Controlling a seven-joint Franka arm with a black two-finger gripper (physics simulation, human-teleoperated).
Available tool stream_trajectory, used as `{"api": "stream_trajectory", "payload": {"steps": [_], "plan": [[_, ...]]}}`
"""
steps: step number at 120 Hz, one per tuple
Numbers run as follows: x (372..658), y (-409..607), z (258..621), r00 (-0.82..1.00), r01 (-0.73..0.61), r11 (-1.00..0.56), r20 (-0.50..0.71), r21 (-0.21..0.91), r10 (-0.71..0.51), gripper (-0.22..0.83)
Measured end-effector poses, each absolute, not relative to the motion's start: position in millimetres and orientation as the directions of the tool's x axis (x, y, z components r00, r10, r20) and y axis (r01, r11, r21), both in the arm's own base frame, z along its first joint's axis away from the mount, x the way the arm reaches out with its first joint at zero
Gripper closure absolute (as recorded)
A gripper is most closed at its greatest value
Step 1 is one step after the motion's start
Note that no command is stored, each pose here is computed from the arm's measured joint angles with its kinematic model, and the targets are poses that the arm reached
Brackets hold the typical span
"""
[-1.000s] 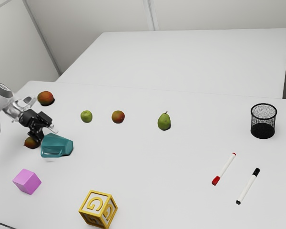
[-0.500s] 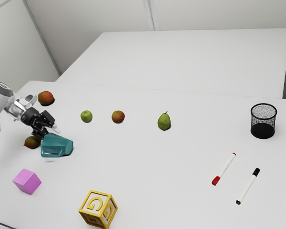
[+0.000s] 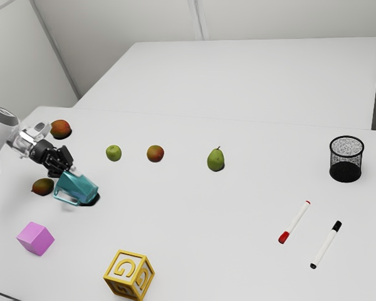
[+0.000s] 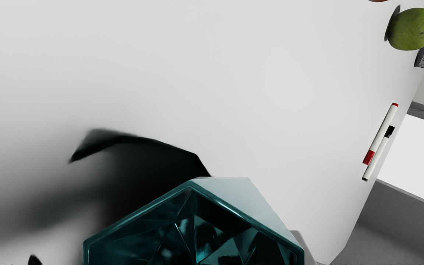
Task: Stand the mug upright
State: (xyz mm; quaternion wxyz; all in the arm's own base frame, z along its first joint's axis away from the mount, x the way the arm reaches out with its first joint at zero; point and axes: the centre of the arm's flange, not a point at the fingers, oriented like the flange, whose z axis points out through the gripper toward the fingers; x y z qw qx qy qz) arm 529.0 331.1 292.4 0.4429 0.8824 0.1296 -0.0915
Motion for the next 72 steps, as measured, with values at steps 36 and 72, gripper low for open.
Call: {"api": "stream_trajectory", "payload": {"steps": [36, 72], "plan": [[543, 305, 319, 0.957, 0.279, -0.612, -0.264, 0.74, 0.117, 0.78], [543, 200, 375, 0.973, 0.204, -0.832, -0.203, 0.516, 0.112, 0.79]]}}
